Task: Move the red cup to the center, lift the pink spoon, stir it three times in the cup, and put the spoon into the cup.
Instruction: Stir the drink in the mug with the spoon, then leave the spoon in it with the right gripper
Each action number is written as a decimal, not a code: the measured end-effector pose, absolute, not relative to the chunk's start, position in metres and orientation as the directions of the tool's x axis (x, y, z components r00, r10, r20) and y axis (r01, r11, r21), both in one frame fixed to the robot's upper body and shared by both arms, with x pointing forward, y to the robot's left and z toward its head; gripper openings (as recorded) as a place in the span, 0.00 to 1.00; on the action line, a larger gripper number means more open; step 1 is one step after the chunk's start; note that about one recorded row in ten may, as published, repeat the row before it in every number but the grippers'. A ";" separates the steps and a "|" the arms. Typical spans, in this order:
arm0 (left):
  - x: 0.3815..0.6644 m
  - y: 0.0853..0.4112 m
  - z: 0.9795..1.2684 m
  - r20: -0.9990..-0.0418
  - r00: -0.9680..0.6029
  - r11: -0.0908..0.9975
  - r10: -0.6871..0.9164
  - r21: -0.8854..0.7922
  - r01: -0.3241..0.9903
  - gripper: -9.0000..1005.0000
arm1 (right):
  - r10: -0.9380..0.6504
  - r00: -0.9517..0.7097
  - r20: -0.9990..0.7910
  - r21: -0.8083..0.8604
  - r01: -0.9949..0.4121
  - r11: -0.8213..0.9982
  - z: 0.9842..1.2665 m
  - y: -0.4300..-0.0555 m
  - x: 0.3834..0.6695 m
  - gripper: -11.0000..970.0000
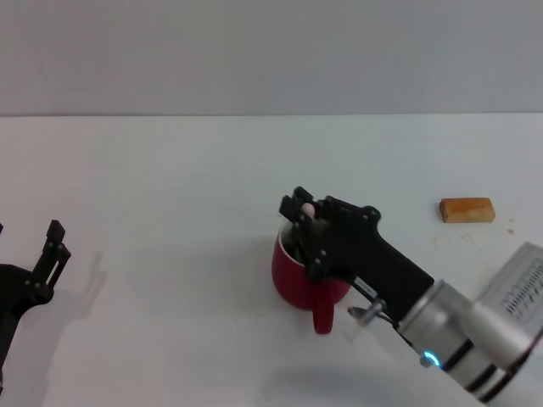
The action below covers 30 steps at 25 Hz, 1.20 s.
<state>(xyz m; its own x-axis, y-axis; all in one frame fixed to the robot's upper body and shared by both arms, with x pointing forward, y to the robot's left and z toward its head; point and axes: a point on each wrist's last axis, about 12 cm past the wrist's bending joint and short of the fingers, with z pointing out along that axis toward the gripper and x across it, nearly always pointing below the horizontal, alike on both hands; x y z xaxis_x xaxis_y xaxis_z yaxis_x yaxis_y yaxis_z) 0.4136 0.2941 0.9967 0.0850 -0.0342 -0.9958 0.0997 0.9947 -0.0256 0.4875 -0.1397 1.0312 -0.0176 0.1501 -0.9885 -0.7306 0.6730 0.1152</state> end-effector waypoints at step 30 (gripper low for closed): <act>0.414 0.294 0.997 -0.996 0.086 0.995 -0.033 -0.024 0.099 0.81 | 0.151 -0.031 -0.988 0.129 -0.698 0.704 1.025 -0.148 0.482 0.02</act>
<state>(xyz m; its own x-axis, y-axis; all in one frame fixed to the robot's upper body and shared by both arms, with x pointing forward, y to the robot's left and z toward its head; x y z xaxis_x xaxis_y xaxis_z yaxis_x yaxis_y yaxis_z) 0.4136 0.2944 0.9968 0.0862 -0.0330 -0.9957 0.0994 0.9948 -0.0243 0.4817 -0.1481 1.0253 -0.0311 0.1505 -0.9881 -0.6984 0.7040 0.1292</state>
